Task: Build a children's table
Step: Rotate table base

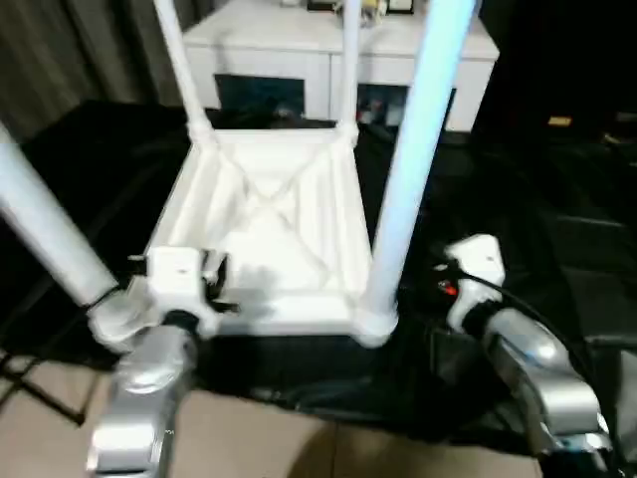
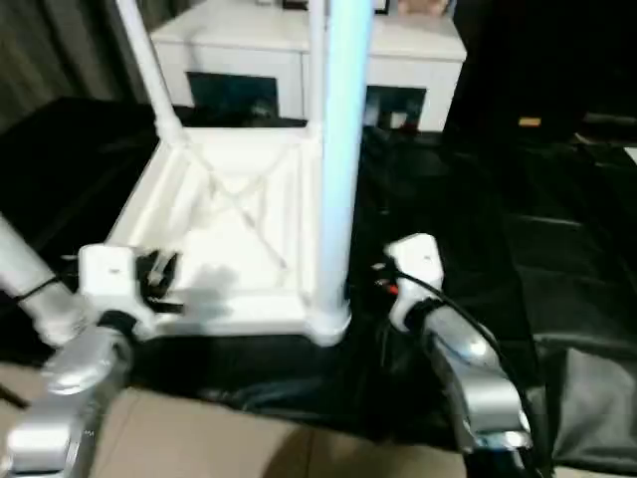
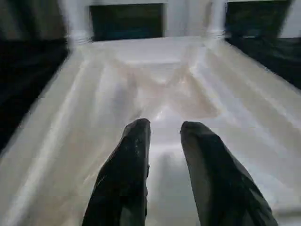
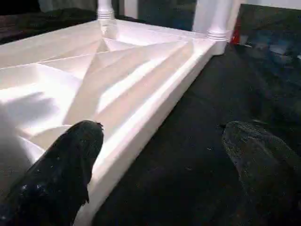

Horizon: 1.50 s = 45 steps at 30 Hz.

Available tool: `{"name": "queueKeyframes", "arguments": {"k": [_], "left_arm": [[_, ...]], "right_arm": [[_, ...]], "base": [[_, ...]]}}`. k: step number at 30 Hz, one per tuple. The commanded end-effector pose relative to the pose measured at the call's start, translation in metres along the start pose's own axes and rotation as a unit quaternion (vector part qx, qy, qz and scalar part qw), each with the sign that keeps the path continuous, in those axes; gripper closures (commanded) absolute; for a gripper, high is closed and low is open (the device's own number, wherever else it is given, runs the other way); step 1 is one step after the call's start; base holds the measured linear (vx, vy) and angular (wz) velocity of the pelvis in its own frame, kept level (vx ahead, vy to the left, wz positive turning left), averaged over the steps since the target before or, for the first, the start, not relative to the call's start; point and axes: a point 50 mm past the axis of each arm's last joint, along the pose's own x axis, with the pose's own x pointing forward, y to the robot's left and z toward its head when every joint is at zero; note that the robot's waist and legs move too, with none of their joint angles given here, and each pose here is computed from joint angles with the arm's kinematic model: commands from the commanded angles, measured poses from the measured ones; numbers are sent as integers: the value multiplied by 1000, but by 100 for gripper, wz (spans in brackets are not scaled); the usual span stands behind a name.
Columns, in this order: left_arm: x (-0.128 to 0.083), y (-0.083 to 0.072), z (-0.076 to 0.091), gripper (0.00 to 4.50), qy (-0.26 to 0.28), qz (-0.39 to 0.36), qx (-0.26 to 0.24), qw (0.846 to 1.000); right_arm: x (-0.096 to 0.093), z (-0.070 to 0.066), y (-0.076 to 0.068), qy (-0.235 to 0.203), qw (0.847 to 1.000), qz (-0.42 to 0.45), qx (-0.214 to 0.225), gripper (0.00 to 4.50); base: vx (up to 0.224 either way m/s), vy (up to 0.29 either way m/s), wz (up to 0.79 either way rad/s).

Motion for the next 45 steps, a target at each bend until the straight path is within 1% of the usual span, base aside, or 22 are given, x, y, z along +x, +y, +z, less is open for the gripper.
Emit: {"name": "queueKeyframes", "arguments": {"k": [1, 8, 10, 12, 13, 14, 16, 18, 19, 20, 21, 23, 24, 25, 26, 29, 30, 31, 35, 36, 40, 45], "left_arm": [[1, -9, 3, 309, -3, -26, 7, 1000], [-5, -22, -3, 309, 8, -133, 29, 991], [-7, -22, -5, 309, 10, -160, 39, 986], [-11, -22, -8, 279, 30, -233, 53, 971], [-11, -23, -8, 279, 34, -245, 60, 967], [-11, -24, -7, 274, 43, -296, 79, 951], [-10, -24, -4, 270, 47, -336, 93, 936], [-10, -24, -4, 246, 47, -339, 92, 935], [-7, -25, -2, 238, 52, -365, 97, 925], [-5, -27, 0, 229, 64, -413, 111, 902], [-5, -28, 0, 229, 72, -435, 118, 890], [-5, -28, 0, 229, 101, -493, 132, 854], [-5, -28, 0, 229, 101, -493, 132, 854], [-5, -28, 0, 229, 108, -503, 133, 847], [-1, -27, 0, 245, 119, -518, 147, 834], [9, -19, -7, 264, 150, -519, 205, 816], [12, -17, -8, 269, 151, -513, 220, 815], [14, -16, -8, 300, 149, -509, 227, 817], [25, -9, -13, 318, 171, -512, 227, 811], [25, -9, -15, 331, 180, -523, 222, 803], [24, -10, -15, 365, 190, -547, 202, 790], [29, -15, -3, 400, 153, -570, 156, 792]], "right_arm": [[-4, -6, -6, 14, 1000, -17, -5, 0], [-7, -5, -15, 9, 999, -51, 0, 0], [-9, -4, -18, 7, 998, -55, 0, 0], [-12, -2, -23, 4, 998, -56, -3, 0], [-12, -2, -23, 3, 998, -56, -4, 0], [-14, -1, -27, 2, 999, -50, -9, 0], [-16, 1, -30, 3, 999, -42, -13, 0], [-16, 1, -31, 3, 999, -40, -15, 0], [-18, 3, -32, 3, 999, -21, -28, 0], [-24, 4, -33, 18, 998, 18, -58, 0], [-27, 3, -33, 30, 996, 41, -71, 0], [-37, 1, -35, 68, 986, 103, -111, 0], [-37, 1, -35, 68, 986, 103, -111, 0], [-39, 0, -36, 76, 983, 114, -119, 0], [-43, 1, -36, 86, 978, 139, -127, 0], [-45, 4, -31, 92, 967, 194, -138, 0], [-44, 4, -30, 91, 965, 202, -137, 0], [-44, 4, -29, 90, 965, 206, -137, 0], [-40, 5, -20, 82, 957, 250, -124, 0], [-39, 4, -18, 81, 955, 259, -118, 0], [-37, 3, -18, 84, 953, 265, -121, 0], [-36, 4, -21, 84, 952, 267, -122, 0]], "base": [[110, -45, -2], [68, -44, 0], [0, 0, 0], [0, 0, 0], [-56, 38, 2], [-68, 23, 2], [-73, 18, 2], [-76, 12, 1], [-70, 9, -1], [-64, 2, 1], [-64, 2, 1], [0, 0, 0], [0, 0, 0], [0, 0, 0], [0, 0, 0], [0, 0, 0], [0, 0, 0], [0, 0, 0], [0, 0, 0], [0, 0, 0], [0, 0, 0], [0, 0, 0]]}}
